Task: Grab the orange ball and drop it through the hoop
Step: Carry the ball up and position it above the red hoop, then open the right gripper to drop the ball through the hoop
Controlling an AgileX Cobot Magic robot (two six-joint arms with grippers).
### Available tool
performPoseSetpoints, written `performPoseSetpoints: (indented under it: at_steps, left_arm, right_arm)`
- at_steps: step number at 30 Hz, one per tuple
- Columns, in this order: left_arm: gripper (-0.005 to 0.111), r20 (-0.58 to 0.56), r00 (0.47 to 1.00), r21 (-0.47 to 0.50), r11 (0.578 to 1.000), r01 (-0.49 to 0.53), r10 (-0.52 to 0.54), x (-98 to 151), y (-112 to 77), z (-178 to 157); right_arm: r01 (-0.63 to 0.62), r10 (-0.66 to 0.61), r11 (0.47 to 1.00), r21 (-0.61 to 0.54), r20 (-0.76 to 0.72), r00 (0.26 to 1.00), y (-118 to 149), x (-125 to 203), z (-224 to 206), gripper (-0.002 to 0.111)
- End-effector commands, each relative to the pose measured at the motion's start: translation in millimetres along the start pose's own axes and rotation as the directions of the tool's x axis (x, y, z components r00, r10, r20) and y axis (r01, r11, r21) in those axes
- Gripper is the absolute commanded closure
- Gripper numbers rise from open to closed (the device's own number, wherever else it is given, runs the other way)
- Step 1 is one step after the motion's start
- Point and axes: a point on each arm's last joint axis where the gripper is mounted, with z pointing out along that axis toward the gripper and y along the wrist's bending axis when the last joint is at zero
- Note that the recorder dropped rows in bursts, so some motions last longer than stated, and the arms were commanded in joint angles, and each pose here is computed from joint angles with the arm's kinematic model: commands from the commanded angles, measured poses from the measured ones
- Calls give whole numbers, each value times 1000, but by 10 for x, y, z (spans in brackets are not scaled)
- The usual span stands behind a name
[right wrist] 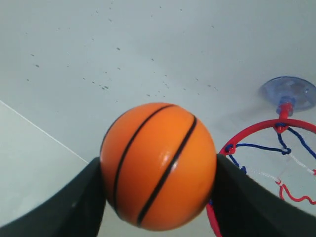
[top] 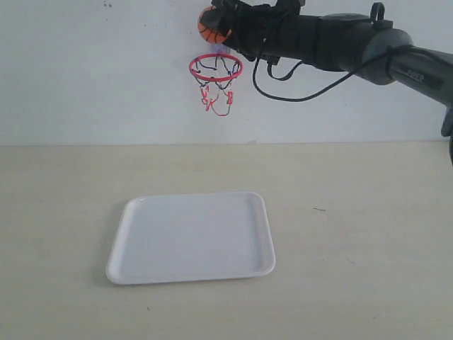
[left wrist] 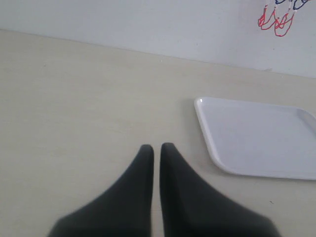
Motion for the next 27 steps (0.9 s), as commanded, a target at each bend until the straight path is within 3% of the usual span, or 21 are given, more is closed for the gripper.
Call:
performPoseSetpoints:
  at_steps: [1,7,14,21,27]
  left_arm:
    - [103,6,1000,7,1000,0,0,4,-2,1]
    - [103,6,1000,7,1000,0,0,4,-2,1]
    - [103,6,1000,7,1000,0,0,4,-2,1]
    - [103,6,1000,7,1000,0,0,4,-2,1]
    - [103,6,1000,7,1000,0,0,4,-2,1]
  right_arm:
    - [9,-9,1000,0,8,1000,19,-24,-4,99]
    - [-28,28,1000,6,-2,1000,-40,25,21,55]
    - [-42,42,999,15,-2,999,-65,38,29,52]
    - [-23,23,999,26,-3,1000,-75,40,29,26]
    - [-23,23,999,26,-3,1000,-75,40,29,24]
